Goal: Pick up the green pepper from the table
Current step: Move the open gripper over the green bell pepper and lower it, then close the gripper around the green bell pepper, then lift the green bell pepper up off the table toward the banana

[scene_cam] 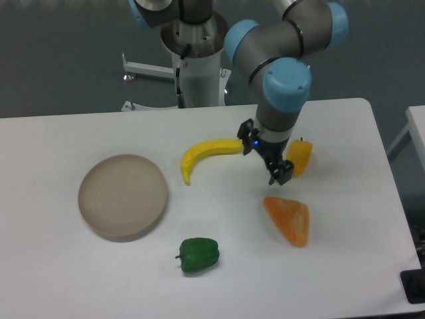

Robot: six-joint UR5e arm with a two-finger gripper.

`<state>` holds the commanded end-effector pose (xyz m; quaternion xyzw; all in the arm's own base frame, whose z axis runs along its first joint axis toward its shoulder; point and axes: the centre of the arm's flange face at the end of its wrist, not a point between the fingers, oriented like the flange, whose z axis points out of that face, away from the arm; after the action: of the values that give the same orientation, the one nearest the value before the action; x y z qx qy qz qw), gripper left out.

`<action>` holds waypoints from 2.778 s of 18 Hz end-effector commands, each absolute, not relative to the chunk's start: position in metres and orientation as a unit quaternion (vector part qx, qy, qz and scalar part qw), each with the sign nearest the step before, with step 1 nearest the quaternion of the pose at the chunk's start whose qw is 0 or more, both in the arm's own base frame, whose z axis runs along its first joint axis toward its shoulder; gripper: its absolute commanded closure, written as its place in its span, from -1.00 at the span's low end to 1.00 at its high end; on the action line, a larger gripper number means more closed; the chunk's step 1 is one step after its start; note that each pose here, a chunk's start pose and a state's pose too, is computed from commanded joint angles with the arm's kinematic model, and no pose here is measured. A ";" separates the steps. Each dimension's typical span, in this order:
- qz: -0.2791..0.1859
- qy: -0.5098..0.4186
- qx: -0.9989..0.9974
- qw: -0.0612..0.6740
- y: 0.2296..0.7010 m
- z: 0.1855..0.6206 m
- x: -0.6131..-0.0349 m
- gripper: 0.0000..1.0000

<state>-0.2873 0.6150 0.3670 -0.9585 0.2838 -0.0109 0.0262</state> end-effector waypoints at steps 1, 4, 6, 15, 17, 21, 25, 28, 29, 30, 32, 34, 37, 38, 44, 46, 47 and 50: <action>-0.015 0.273 -0.961 0.039 0.623 0.370 -0.280 -1.00; -0.019 0.248 -0.964 0.097 0.648 0.368 -0.260 -1.00; -0.013 0.226 -0.968 0.105 0.666 0.353 -0.248 -1.00; 0.015 0.348 -0.935 0.073 0.726 0.296 -0.232 -1.00; 0.017 0.369 -0.926 0.074 0.726 0.293 -0.232 -1.00; 0.015 0.374 -0.924 0.072 0.727 0.280 -0.232 -1.00; 0.030 0.379 -0.921 0.085 0.738 0.264 -0.229 -1.00; 0.022 0.381 -0.921 0.078 0.739 0.251 -0.223 -1.00; 0.018 0.382 -0.921 0.075 0.737 0.245 -0.221 -1.00; 0.016 0.382 -0.921 0.073 0.735 0.243 -0.220 -1.00; 0.016 0.382 -0.921 0.072 0.735 0.243 -0.220 -1.00; 0.029 0.383 -0.921 0.066 0.737 0.244 -0.224 -0.96; 0.034 0.386 -0.920 0.064 0.737 0.247 -0.226 0.23; 0.035 0.386 -0.920 0.065 0.735 0.250 -0.228 0.41; 0.052 0.355 -0.930 0.079 0.700 0.312 -0.252 0.44; 0.033 0.342 -0.937 0.063 0.667 0.343 -0.257 0.42; 0.016 0.330 -0.942 0.048 0.646 0.358 -0.264 0.42; -0.003 0.315 -0.948 0.030 0.616 0.383 -0.278 0.40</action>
<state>-0.2778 0.6157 0.3830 -0.9485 0.3154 -0.0032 0.0297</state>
